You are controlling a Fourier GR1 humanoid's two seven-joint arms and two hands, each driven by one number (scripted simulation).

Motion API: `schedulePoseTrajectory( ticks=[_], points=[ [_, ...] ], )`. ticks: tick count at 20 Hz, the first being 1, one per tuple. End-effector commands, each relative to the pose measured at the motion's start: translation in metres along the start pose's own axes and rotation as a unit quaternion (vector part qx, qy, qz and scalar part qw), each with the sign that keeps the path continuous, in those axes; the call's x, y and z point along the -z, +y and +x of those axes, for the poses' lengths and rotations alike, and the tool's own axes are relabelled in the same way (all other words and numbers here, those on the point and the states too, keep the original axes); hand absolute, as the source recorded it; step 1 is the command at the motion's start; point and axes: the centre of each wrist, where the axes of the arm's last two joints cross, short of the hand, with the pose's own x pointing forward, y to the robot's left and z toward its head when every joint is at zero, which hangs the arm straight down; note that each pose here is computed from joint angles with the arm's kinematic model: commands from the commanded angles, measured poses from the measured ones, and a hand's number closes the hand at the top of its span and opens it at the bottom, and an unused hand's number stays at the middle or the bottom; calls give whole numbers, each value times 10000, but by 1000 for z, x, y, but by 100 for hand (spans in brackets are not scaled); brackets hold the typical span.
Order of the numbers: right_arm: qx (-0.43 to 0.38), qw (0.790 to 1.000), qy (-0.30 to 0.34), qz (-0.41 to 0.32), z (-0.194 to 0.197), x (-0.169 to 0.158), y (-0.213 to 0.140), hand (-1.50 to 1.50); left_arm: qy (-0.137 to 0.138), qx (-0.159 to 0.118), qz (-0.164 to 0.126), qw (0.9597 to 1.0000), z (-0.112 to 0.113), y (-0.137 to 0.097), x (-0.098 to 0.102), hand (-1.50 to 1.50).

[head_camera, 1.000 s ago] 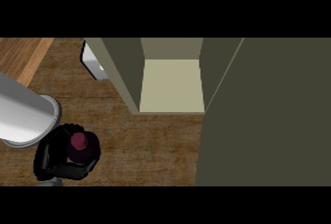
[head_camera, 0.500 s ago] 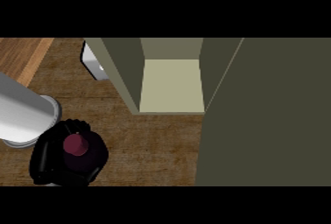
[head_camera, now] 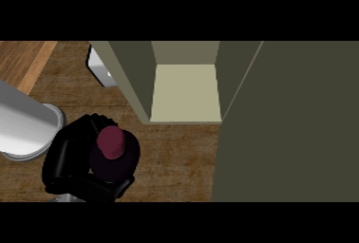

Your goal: Pick up the wine, place it into the cabinet and close the cabinet

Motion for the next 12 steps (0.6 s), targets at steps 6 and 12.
schedulePoseTrajectory(
  ticks=[6, 12],
  points=[
    [127, 9995, -252, 102, 11, -11, -11, -150, -66, -277, -227, 9993, 21, -77, 39, 150],
    [209, 9994, -233, 124, 13, -15, -3, -150, 101, -313, -160, 9993, 27, -120, 43, 150]
  ],
)
